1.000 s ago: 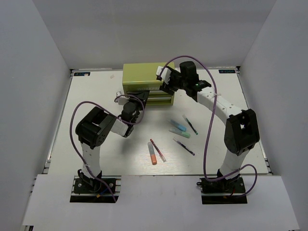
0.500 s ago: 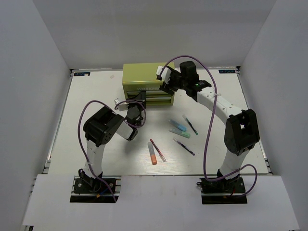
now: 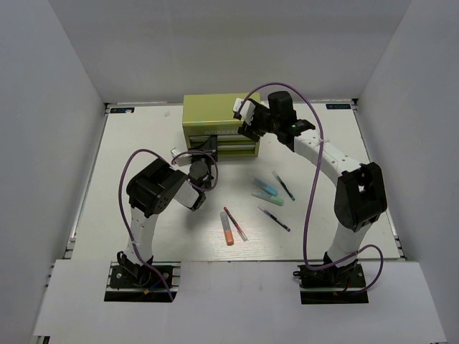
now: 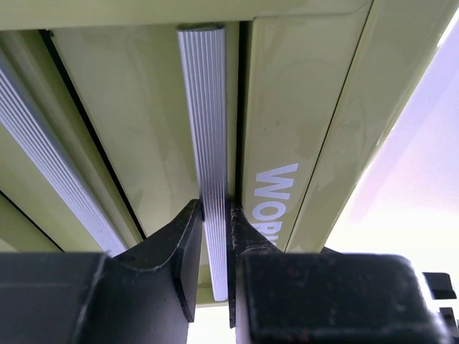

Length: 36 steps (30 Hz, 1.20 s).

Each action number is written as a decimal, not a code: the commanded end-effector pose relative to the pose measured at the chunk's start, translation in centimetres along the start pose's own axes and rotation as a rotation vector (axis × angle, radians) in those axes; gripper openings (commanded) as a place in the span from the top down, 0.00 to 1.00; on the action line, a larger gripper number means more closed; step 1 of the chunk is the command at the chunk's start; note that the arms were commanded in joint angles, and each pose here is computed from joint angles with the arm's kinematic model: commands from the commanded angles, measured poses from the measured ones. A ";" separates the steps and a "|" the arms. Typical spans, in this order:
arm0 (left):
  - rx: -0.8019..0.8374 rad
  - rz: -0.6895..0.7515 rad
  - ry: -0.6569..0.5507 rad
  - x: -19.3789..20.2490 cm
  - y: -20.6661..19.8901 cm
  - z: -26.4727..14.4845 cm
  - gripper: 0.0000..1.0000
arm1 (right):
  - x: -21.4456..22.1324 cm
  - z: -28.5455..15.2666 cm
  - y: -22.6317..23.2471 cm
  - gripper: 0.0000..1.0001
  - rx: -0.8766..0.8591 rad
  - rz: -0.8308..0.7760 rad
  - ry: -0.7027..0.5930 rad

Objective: Sort the stationery into containers
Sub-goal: Open the drawer in the storage box.

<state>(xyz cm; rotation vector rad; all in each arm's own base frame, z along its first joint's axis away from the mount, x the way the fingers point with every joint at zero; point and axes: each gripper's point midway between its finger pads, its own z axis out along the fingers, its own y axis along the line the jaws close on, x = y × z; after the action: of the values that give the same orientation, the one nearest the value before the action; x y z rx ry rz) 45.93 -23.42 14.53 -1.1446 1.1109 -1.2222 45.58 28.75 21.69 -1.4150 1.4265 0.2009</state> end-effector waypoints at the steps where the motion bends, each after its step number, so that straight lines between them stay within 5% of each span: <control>1: 0.061 -0.019 -0.013 -0.9 -0.9 -0.8 1.00 | -0.4 -1.0 0.8 0.29 -0.033 0.027 0.009; 34: 0.020 0.126 0.127 -1.8 -1.9 -9.4 1.00 | 1.9 0.1 -0.3 0.21 0.020 0.099 0.122; 35: 0.020 0.126 0.127 -1.8 -1.9 -9.4 0.97 | 1.6 -0.1 -0.3 0.18 0.019 0.096 0.112; 36: 0.031 0.129 0.135 -1.7 -2.3 -9.4 0.79 | 1.5 -0.2 0.1 0.16 0.004 0.102 0.105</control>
<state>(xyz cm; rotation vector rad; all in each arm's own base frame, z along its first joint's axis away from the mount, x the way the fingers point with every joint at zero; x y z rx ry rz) 37.33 -23.03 13.59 -1.0095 1.3210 -1.2052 46.49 28.16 21.61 -1.3644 1.5217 0.1572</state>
